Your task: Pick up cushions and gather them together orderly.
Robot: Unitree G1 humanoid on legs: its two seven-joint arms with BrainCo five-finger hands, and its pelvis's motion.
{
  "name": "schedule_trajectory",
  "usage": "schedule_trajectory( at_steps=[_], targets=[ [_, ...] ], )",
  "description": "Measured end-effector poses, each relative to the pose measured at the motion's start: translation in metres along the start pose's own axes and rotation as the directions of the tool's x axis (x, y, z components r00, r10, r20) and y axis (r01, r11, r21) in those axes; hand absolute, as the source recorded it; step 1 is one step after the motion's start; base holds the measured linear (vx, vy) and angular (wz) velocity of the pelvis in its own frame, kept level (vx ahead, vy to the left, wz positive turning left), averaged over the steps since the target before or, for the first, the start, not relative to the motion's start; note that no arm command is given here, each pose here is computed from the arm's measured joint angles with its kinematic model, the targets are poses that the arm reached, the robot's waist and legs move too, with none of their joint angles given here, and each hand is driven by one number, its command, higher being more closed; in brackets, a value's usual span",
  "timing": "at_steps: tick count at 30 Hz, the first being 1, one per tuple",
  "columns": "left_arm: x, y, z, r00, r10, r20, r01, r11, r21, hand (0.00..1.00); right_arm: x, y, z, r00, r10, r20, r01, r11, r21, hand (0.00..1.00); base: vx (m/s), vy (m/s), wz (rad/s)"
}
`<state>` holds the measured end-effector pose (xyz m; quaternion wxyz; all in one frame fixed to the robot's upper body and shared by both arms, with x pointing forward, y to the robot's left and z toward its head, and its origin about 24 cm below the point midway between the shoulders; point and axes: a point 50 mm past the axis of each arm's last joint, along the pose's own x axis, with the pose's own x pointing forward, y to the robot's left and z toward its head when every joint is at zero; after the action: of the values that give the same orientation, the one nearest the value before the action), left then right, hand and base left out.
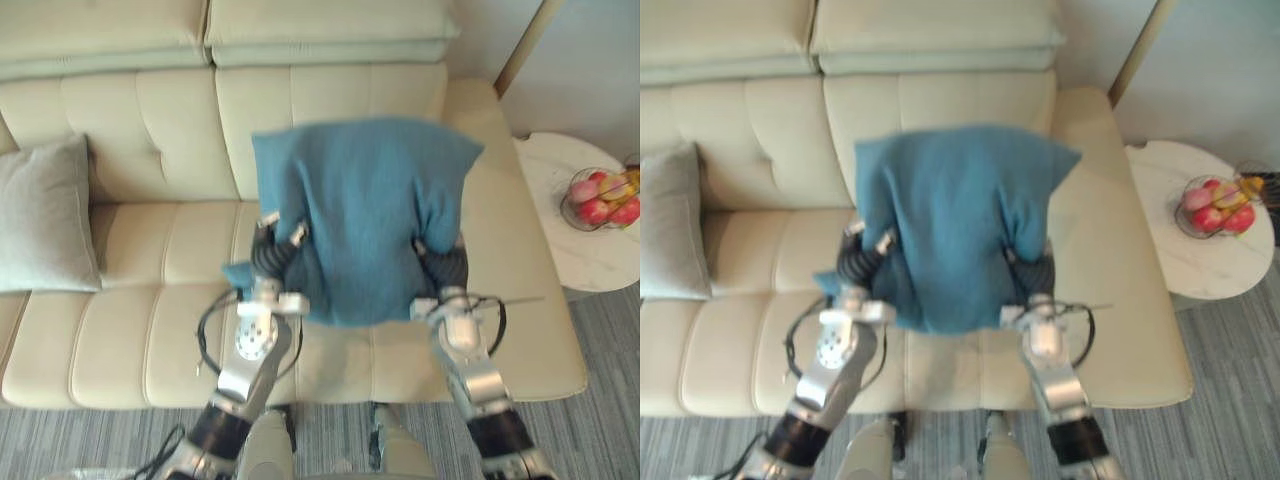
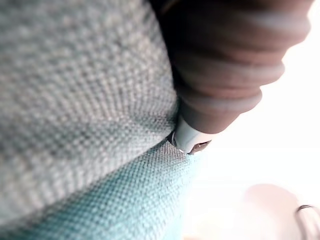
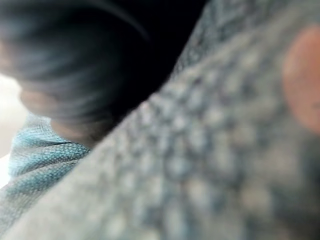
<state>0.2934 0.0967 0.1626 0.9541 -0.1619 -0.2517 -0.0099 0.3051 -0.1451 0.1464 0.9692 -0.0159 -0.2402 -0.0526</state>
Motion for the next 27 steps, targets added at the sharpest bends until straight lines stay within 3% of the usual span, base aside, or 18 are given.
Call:
schedule_trajectory(
  at_steps=[4,9,10,17,23,27],
  targets=[
    [0.064,-0.024,0.047,0.976,0.031,0.217,-0.026,0.999,-0.023,1.00,0.076,0.007,0.056,0.978,-0.052,0.204,0.054,0.998,-0.008,1.00,-0.14,-0.075,0.26],
    [0.118,-0.039,0.090,0.937,0.120,0.327,-0.108,0.993,-0.054,1.00,0.132,0.019,0.110,0.948,-0.102,0.301,0.115,0.993,-0.027,1.00,-0.06,-0.044,0.09],
    [0.124,-0.041,0.094,0.935,0.125,0.332,-0.114,0.992,-0.053,0.00,0.137,0.019,0.116,0.946,-0.109,0.306,0.123,0.992,-0.026,0.00,-0.06,-0.023,0.11],
    [0.170,-0.037,0.114,0.934,0.265,0.240,-0.244,0.963,-0.114,0.00,0.171,0.022,0.127,0.966,-0.191,0.173,0.190,0.981,0.022,0.00,-0.04,0.002,0.06],
    [0.177,-0.024,0.096,0.958,0.259,0.120,-0.250,0.965,-0.084,0.00,0.175,0.021,0.125,0.978,-0.192,0.086,0.174,0.968,0.181,0.00,-0.04,0.013,-0.01],
    [0.174,-0.013,0.078,0.957,0.289,0.039,-0.284,0.953,-0.101,0.00,0.175,0.022,0.122,0.982,-0.173,0.071,0.155,0.966,0.205,0.00,-0.05,0.007,-0.01]
  ],
)
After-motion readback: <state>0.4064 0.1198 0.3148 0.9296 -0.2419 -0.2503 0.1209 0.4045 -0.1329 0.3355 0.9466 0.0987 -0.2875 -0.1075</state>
